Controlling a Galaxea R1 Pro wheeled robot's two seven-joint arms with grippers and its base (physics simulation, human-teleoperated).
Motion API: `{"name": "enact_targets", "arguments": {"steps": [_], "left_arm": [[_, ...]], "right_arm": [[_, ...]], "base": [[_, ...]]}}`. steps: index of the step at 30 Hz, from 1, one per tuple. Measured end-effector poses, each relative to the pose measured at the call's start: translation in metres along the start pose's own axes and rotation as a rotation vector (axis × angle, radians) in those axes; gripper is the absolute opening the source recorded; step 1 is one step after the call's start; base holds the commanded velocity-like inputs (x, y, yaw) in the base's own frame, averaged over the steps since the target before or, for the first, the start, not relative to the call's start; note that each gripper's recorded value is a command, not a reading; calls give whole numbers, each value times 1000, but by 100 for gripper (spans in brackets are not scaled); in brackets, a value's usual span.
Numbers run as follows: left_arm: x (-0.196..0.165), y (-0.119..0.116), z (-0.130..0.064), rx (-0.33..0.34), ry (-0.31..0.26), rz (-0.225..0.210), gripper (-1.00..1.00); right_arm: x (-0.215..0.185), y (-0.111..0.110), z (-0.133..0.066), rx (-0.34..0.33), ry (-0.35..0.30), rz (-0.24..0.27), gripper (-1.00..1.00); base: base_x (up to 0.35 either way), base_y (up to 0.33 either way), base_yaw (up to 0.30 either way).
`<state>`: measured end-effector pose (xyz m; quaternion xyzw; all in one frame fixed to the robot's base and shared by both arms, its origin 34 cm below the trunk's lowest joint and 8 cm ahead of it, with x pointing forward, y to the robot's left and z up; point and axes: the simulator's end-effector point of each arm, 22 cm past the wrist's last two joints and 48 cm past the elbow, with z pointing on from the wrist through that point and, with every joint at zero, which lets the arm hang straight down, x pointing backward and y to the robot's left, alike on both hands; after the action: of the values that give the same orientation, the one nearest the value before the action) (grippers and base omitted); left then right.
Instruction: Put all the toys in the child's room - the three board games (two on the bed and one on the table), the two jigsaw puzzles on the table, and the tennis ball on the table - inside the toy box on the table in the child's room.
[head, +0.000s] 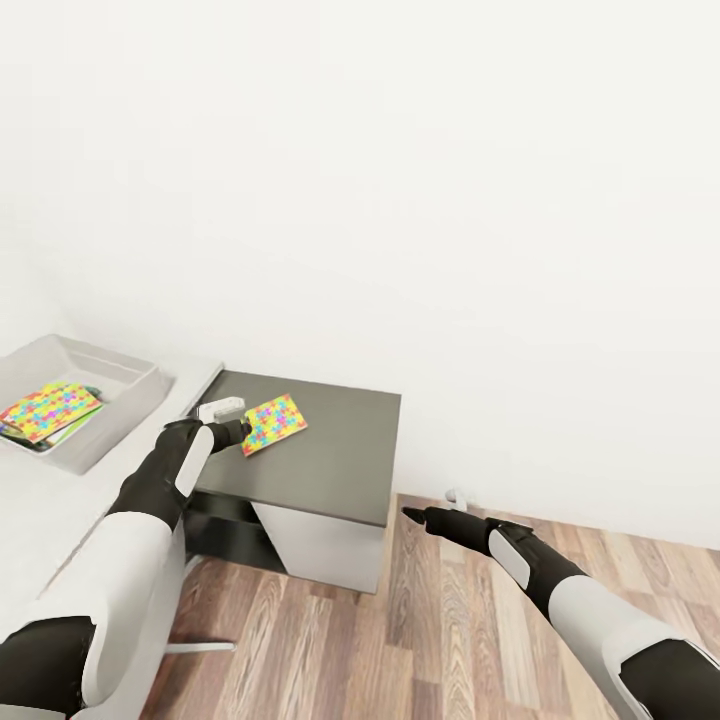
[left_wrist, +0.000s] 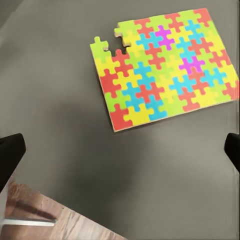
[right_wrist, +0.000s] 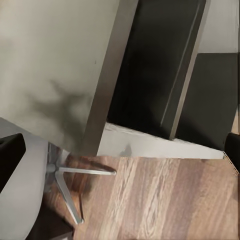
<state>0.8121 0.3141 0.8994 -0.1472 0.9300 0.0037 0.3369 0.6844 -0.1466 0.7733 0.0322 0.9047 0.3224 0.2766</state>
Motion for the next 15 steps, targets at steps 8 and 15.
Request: {"name": "enact_targets", "arguments": {"steps": [8, 15], "left_arm": [[6, 1, 6, -4, 11, 2, 100], [7, 1, 7, -5, 14, 2, 100]], "right_arm": [[6, -4, 3, 3, 9, 7, 100], [7, -4, 4, 3, 11, 8, 100]], "base": [[63, -67, -108], [7, -7, -43]]}}
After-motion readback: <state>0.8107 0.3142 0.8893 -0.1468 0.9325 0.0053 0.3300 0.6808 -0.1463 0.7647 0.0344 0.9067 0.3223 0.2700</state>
